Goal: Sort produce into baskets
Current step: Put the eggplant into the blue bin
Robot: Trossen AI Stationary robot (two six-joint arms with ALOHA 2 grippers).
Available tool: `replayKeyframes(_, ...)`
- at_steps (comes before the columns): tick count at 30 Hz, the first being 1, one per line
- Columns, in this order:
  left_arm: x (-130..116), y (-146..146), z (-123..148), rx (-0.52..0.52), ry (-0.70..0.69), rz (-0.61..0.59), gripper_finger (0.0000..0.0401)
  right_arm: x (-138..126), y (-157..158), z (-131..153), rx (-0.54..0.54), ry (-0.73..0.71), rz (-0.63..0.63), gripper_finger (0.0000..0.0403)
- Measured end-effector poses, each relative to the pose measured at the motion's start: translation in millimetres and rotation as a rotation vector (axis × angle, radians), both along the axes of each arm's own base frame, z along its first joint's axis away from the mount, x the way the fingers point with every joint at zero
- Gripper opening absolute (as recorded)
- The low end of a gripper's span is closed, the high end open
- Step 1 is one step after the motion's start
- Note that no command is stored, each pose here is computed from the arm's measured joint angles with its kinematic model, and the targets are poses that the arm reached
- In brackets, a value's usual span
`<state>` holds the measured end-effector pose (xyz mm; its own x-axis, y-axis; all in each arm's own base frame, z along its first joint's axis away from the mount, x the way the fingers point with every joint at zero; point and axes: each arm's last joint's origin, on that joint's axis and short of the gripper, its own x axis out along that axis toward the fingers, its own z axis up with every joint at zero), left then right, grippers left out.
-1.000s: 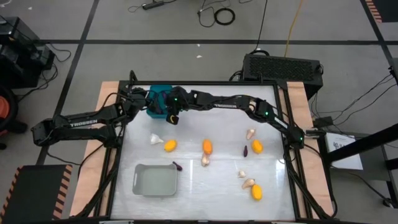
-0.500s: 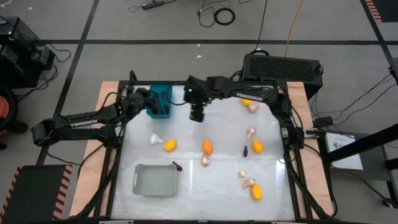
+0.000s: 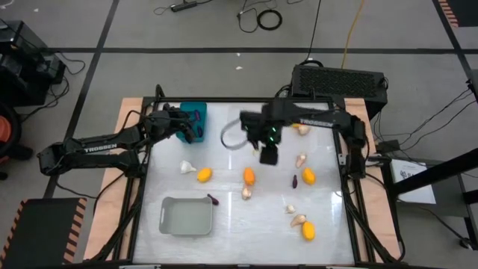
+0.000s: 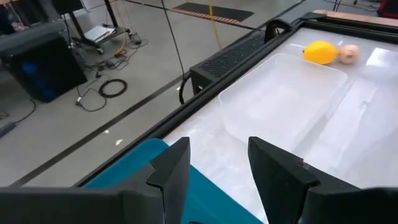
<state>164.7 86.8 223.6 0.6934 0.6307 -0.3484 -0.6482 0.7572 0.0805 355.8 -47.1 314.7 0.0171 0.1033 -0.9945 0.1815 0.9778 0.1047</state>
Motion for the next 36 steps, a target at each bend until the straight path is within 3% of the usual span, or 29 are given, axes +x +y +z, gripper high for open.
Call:
replayKeyframes(7,-1.6,-1.2,-9.0,-0.016,0.022,-0.013,0.0171,-49.3,36.2,-36.3,-0.004,0.019,-0.16,0.0171)
replayKeyframes(12,-2.1,-1.8,-12.1,-0.028,0.027,-0.02,0.0171,-78.7,44.5,-80.1,0.016,-0.008,-0.459,0.0185)
replayKeyframes(16,-1.8,-2.2,-12.1,-0.049,0.01,-0.027,0.0171,-93.4,45.8,-109.8,0.018,0.068,-0.754,0.0198)
replayKeyframes(20,-1.9,-2.1,-12.2,-0.06,0.001,-0.021,0.0171,-102.9,45.7,-128.4,-0.001,0.133,-0.899,0.0206)
replayKeyframes(24,-1.9,-2.2,-12.2,-0.066,-0.005,-0.019,0.0171,-108.3,45.9,-137.6,-0.011,0.161,-0.95,0.0206)
replayKeyframes(36,-1.8,-2.2,-12.3,-0.067,-0.004,-0.019,0.0171,-100.1,61.7,-140.0,0.011,0.089,-0.917,0.0205)
